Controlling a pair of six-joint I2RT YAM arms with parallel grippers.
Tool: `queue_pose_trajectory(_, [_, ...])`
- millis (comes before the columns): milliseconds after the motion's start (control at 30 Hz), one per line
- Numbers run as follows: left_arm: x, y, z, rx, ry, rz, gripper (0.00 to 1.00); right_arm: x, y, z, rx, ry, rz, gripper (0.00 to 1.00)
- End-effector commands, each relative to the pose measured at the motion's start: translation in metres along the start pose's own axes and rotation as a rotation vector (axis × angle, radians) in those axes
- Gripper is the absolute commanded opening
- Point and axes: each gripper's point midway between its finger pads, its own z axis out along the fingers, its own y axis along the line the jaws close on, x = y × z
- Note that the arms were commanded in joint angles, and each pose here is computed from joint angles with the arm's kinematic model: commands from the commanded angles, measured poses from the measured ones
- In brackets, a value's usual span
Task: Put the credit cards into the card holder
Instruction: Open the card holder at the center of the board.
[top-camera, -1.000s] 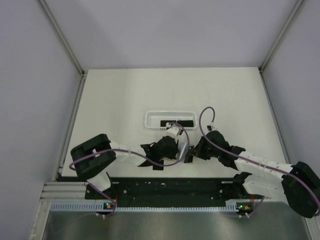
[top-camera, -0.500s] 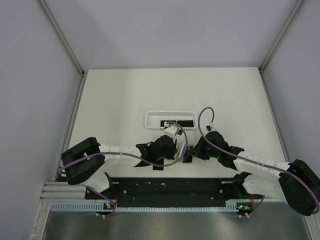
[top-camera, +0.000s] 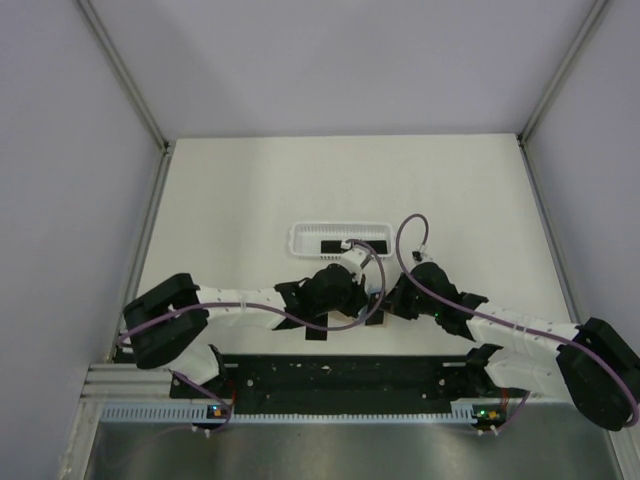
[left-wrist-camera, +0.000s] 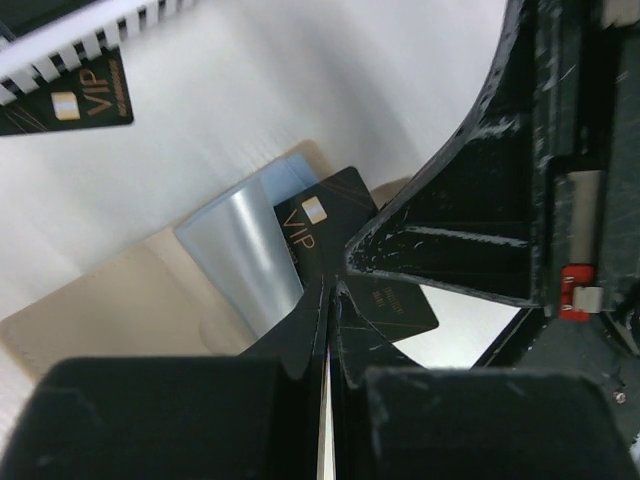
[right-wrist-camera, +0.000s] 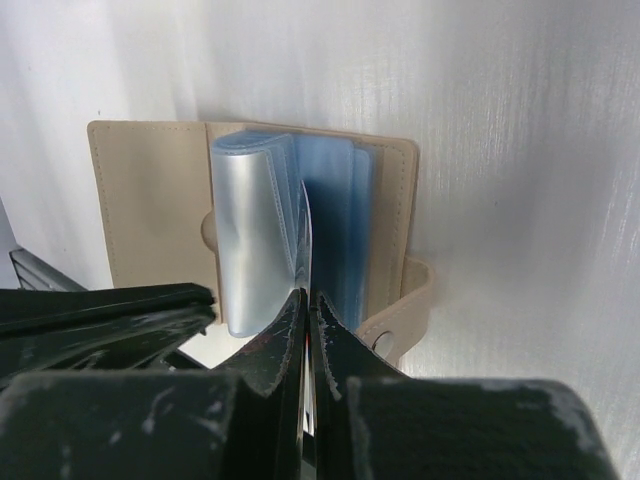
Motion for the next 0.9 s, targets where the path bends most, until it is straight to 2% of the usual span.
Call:
queue_pose_trajectory(0, [0.005, -0.013, 0.014, 0.058, 0.013, 0.015, 0.0, 0.005, -0.023, 0.002, 0.07, 0.0, 0.005, 0.0])
queue_pose_trajectory(233, [0.033, 0.015, 0.023, -0.043, 0.071, 0.02, 0.0, 0.001, -0.02, -0.003, 0.054, -0.025, 0.008, 0.0])
queue_pose_trajectory(400, [0.043, 0.028, 0.014, -0.087, 0.079, 0.009, 0.0, 0.003, -0.029, -0.007, 0.095, -0.025, 0.006, 0.0])
queue_pose_trajectory(867, [0.039, 0.038, -0.014, -0.121, 0.034, -0.025, 0.0, 0.005, -0.033, -0.008, 0.111, -0.016, 0.0, 0.0])
